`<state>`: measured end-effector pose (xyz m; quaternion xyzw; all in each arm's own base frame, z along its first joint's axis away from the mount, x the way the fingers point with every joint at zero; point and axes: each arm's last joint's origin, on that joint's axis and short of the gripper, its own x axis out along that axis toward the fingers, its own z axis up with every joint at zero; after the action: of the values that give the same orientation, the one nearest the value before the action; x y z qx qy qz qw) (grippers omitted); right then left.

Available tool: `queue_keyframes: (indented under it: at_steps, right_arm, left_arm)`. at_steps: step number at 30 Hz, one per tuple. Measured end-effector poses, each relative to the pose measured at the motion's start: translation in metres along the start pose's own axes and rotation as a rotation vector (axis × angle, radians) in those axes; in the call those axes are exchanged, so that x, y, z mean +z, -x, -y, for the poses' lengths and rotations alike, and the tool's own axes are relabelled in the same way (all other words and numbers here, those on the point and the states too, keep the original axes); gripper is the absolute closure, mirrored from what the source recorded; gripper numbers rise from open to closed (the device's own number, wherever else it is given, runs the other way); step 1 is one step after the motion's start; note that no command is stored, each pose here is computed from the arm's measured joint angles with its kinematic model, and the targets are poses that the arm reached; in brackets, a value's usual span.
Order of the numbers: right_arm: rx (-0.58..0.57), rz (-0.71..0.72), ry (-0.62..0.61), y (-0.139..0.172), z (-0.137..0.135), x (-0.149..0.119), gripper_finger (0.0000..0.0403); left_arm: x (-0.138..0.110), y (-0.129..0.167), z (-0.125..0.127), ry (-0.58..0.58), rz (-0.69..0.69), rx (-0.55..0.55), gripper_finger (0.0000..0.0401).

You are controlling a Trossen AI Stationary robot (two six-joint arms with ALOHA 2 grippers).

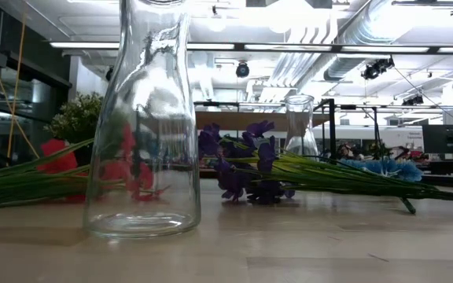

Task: Pick and place flowers into a vace then onto a shelf
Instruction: Put the top orange flowers into the bottom transparent vase

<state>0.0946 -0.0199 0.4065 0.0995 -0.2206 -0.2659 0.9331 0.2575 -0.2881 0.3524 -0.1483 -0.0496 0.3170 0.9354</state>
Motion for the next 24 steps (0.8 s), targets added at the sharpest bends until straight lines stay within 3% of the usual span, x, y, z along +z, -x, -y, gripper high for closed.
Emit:
queue_keyframes:
  at_steps: [7, 24]
  right_arm:
    - [0.0, -0.002, 0.046, 0.0, 0.0, 0.0, 0.0132]
    - [-0.001, -0.021, 0.058, 0.0, 0.0, -0.002, 0.0132]
  left_arm:
    - [-0.026, -0.023, 0.006, 0.104, 0.025, 0.056, 0.0372]
    - [-0.065, -0.041, 0.007, -0.053, 0.03, 0.096, 0.0372]
